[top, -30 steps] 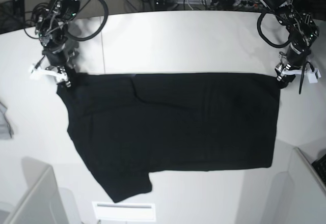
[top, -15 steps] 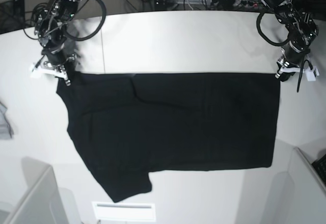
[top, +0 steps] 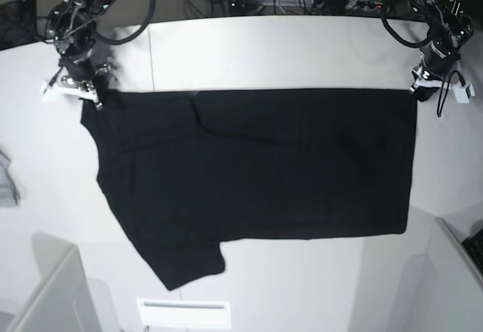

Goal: Fold the T-shirt properly
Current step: 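Drag the shirt by its collar edge toward the robot with both grippers, then release the collar edge and move both grippers to the hem corners, then grasp the hem corners with both grippers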

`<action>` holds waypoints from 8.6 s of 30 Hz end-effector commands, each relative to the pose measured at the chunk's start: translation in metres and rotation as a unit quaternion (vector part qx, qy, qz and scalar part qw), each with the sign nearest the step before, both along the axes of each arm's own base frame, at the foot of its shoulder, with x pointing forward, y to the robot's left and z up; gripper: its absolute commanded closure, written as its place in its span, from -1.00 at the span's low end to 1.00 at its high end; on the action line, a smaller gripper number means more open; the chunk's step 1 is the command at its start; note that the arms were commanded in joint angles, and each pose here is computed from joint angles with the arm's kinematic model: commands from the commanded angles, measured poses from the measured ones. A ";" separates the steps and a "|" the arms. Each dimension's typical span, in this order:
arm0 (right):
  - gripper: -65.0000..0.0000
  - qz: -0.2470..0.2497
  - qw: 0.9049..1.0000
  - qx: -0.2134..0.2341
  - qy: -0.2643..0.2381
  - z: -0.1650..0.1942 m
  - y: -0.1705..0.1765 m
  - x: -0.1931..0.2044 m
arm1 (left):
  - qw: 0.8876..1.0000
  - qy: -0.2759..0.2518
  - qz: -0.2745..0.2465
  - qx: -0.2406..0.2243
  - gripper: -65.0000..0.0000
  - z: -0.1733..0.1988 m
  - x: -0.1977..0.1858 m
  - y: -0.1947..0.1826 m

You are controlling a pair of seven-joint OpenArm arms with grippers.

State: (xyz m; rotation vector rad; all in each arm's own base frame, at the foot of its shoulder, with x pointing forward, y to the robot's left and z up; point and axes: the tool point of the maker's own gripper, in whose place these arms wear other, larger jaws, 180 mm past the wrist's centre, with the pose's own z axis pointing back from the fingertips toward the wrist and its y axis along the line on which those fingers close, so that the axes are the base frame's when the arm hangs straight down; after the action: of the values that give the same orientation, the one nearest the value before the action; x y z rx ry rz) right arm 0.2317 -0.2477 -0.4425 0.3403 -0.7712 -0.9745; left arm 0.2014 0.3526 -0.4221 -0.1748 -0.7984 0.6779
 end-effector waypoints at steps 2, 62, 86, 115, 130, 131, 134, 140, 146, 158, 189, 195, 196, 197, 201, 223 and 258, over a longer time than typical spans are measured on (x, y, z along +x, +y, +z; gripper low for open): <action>1.00 -0.001 1.000 -0.017 -0.004 0.008 -0.007 -0.004 | 1.000 -0.003 -0.003 0.020 1.00 0.010 -0.005 0.009; 1.00 0.013 0.999 -0.047 0.024 0.015 -0.009 -0.049 | 0.997 0.001 -0.082 0.002 0.38 0.000 0.021 -0.041; 1.00 0.016 0.997 -0.068 0.029 0.025 -0.014 -0.065 | 0.993 0.045 -0.103 0.037 1.00 0.004 -0.030 -0.039; 1.00 0.030 0.995 -0.067 0.068 0.027 -0.004 -0.106 | 0.988 0.074 -0.123 0.064 1.00 0.011 -0.062 -0.039; 0.20 0.031 0.995 -0.069 0.066 0.029 -0.004 -0.105 | 0.987 0.072 -0.116 0.080 0.27 0.020 -0.061 -0.025; 0.13 0.031 0.995 -0.072 0.062 0.032 -0.005 -0.103 | 0.988 0.071 -0.107 0.085 0.09 0.023 -0.063 -0.018; 0.15 0.034 0.995 -0.082 0.050 0.042 -0.006 -0.098 | 0.989 0.064 -0.084 0.099 -0.30 0.032 -0.066 -0.001; 0.15 0.005 0.992 -0.124 0.018 0.070 -0.036 -0.084 | 0.983 0.024 -0.057 0.172 -0.45 0.084 -0.052 0.040; 0.13 0.017 0.986 -0.163 -0.033 0.096 -0.066 -0.033 | 0.976 -0.027 -0.062 0.209 -0.45 0.121 -0.010 0.057; 0.13 0.062 0.989 -0.119 -0.066 0.096 -0.069 0.066 | 0.944 -0.034 -0.131 0.300 -0.45 0.141 0.080 0.033; -0.22 0.234 0.967 -0.092 -0.044 0.066 0.000 0.259 | 0.960 -0.007 -0.119 0.252 -0.45 0.108 0.114 0.052; -0.37 0.284 0.952 -0.102 -0.044 0.056 0.016 0.259 | 0.961 -0.007 -0.118 0.250 -0.45 0.108 0.114 0.051; -0.37 0.294 0.949 -0.106 -0.042 0.054 0.020 0.258 | 0.961 -0.007 -0.118 0.250 -0.45 0.108 0.114 0.051; -0.37 0.302 0.946 -0.109 -0.040 0.053 0.022 0.258 | 0.961 -0.007 -0.118 0.250 -0.45 0.108 0.114 0.051; -0.36 0.331 0.936 -0.119 -0.025 0.043 0.036 0.252 | 0.961 -0.007 -0.118 0.250 -0.45 0.108 0.114 0.051; 0.83 0.364 0.921 -0.138 -0.023 0.023 0.066 0.243 | 0.967 0.014 -0.114 0.225 -0.45 0.086 0.111 0.053; 1.00 0.362 0.922 -0.135 -0.025 0.026 0.066 0.245 | 0.975 0.048 -0.174 0.130 -0.45 0.006 0.210 -0.001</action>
State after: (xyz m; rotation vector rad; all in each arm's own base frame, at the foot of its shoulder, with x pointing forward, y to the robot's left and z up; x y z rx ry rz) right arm 0.4608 -0.1764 -0.4363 0.3697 -0.6875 -0.1583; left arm 0.4123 0.3491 -0.4178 -0.0433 -0.7529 0.2449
